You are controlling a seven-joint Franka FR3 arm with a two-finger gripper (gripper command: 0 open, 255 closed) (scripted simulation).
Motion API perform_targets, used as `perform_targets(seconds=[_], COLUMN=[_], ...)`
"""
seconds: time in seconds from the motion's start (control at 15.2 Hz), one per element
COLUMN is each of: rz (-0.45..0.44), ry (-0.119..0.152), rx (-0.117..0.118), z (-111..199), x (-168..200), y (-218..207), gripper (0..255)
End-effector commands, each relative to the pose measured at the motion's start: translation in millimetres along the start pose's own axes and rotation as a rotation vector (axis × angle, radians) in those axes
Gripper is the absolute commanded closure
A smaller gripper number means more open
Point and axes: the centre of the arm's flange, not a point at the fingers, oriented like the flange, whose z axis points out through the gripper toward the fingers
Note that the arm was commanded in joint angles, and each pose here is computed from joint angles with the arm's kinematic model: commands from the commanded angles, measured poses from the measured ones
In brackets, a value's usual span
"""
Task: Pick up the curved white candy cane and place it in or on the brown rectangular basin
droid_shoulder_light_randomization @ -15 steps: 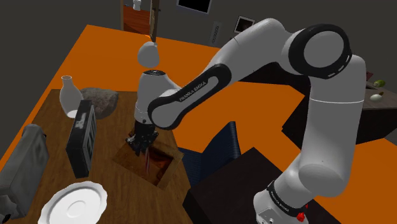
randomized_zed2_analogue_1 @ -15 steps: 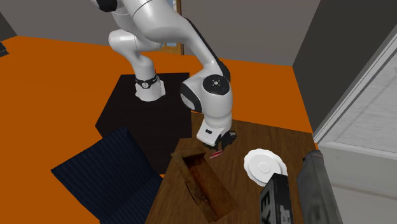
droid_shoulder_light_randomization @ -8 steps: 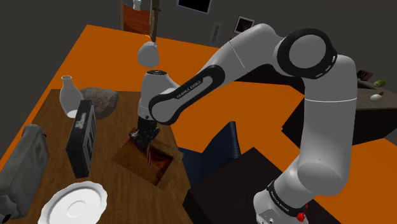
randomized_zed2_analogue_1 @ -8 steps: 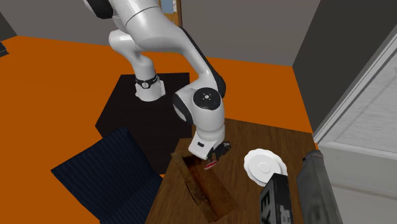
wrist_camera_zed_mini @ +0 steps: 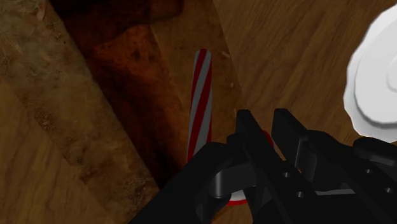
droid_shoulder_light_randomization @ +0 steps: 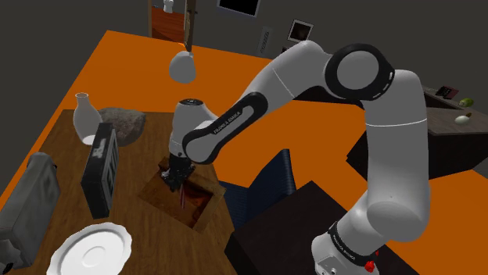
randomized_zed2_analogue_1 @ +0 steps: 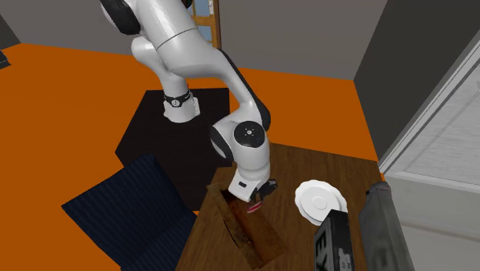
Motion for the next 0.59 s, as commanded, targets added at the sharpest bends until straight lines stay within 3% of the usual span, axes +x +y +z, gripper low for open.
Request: perform_targets(seconds=[0.0,0.4,0.46,0.53], rz=[0.000,0.000,0.000,0.019], ry=[0.000,0.000,0.000,0.078], rx=[0.000,0.000,0.000,-0.098], z=[9.9,18.9,18.9,30.8], x=[0.6,0.9,0.9,-3.3], y=[1.6,2.9,2.9,-12.8], gripper=[255,255,0,0])
